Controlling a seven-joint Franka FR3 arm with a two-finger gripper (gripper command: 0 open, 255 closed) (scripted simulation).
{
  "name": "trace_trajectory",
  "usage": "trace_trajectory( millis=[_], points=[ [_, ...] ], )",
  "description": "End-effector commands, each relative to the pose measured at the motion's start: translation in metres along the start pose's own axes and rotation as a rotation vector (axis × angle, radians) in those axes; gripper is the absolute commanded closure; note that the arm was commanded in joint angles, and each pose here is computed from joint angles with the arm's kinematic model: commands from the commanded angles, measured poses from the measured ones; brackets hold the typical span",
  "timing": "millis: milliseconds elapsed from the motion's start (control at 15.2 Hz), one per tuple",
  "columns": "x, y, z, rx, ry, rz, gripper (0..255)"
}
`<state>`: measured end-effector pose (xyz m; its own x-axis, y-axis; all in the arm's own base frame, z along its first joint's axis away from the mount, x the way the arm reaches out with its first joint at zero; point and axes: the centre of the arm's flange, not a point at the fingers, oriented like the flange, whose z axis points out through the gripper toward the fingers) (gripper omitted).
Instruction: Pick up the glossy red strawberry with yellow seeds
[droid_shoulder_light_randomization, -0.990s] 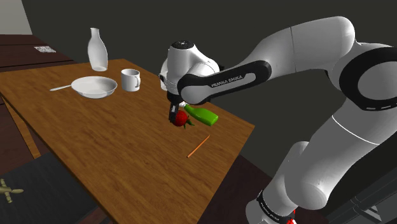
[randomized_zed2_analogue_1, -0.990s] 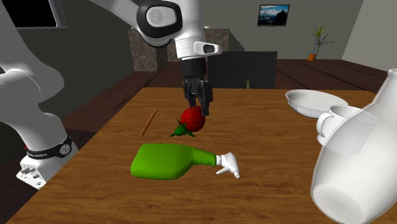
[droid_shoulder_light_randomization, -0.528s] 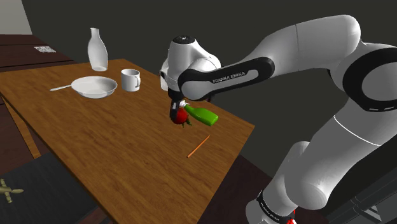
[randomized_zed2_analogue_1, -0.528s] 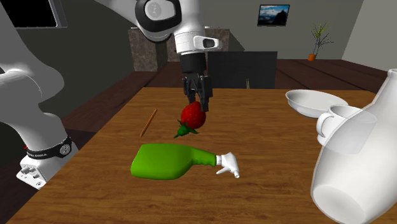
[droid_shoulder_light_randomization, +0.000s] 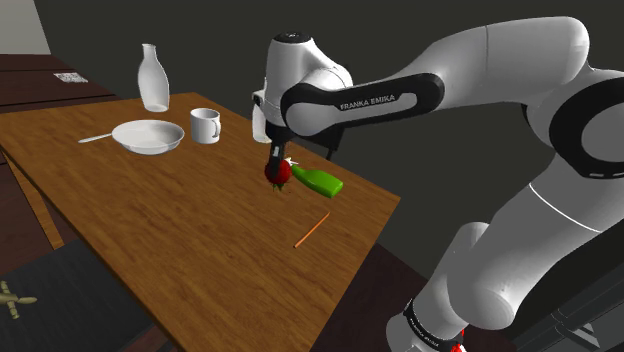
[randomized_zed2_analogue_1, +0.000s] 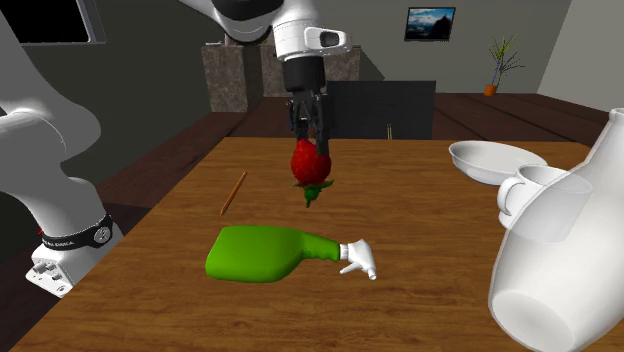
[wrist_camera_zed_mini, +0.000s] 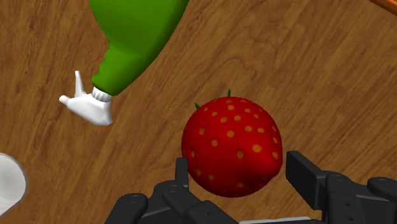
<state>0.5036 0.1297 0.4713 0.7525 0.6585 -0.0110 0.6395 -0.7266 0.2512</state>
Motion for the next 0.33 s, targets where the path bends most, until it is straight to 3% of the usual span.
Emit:
trace_trajectory(
  millis=[0, 264],
  points=[
    [0.0, 0.002, -0.01, 0.0, 0.0, 0.0, 255],
    [-0.001, 0.005, -0.021, 0.0, 0.0, 0.0, 255]
  ],
)
